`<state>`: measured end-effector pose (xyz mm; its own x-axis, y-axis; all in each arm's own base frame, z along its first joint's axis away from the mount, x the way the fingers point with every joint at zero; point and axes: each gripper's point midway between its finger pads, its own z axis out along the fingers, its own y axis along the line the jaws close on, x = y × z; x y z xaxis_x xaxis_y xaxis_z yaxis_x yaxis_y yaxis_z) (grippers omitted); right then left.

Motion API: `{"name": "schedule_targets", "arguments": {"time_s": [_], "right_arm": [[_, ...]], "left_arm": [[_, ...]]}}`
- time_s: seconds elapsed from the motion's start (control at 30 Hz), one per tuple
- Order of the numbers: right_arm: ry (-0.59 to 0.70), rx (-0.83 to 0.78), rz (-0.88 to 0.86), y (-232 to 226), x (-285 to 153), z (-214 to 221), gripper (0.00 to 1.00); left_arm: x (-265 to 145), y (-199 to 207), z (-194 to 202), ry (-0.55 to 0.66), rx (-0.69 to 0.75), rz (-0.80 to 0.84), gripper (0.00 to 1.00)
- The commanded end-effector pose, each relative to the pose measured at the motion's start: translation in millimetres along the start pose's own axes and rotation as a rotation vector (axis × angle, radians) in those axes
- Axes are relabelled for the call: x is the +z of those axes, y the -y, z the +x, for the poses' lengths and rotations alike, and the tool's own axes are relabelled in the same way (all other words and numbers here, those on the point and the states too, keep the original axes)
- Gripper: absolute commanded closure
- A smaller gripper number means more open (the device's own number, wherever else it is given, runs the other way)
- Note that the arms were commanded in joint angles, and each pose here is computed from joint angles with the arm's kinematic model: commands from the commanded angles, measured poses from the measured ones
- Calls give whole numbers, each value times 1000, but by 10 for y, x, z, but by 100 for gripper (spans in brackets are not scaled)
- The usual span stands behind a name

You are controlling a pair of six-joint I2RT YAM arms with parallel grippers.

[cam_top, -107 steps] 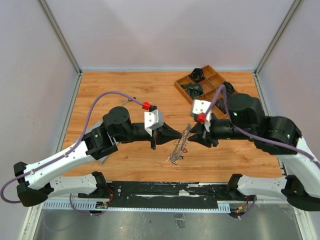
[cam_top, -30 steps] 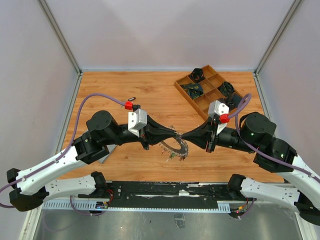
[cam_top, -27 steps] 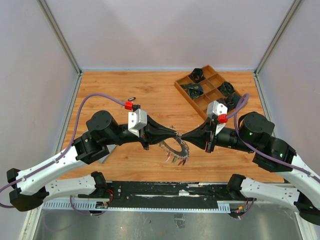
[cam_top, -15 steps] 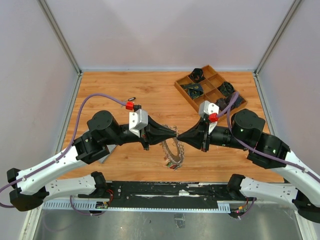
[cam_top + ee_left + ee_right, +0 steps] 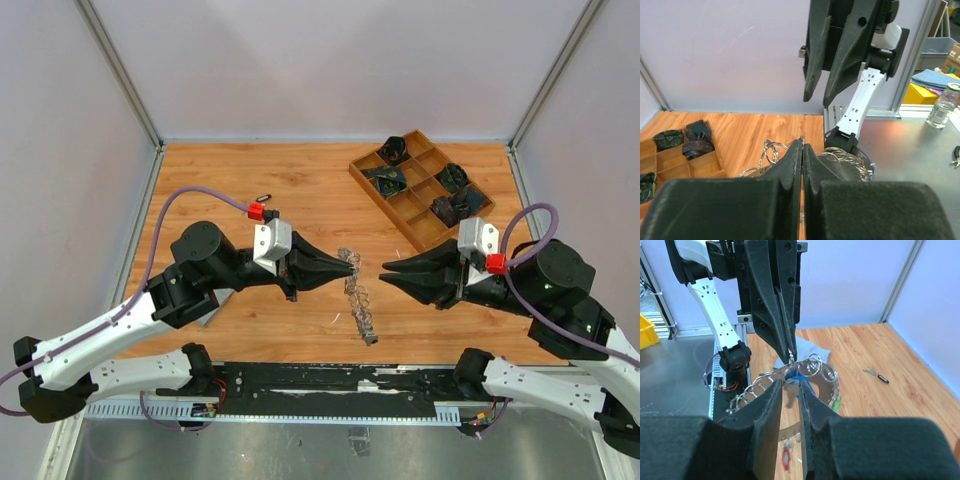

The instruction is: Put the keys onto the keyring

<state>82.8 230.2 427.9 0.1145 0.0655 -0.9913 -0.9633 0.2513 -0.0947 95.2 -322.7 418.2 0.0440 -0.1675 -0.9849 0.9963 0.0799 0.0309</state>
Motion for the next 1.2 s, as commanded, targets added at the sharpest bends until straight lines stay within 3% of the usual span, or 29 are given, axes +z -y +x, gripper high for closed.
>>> {"name": "schedule_targets", "arguments": {"time_s": [0.0, 0.27, 1.17], "right_arm": [[44, -66, -90, -114, 125, -46, 79], [33, -81, -175, -219, 220, -36, 89], [18, -67, -175, -193, 325, 4, 81]], "left_arm": [[4, 131, -319, 106, 30, 61, 99], [23, 163, -300, 103, 24, 84, 99], [39, 207, -226, 80, 17, 116, 99]]}}
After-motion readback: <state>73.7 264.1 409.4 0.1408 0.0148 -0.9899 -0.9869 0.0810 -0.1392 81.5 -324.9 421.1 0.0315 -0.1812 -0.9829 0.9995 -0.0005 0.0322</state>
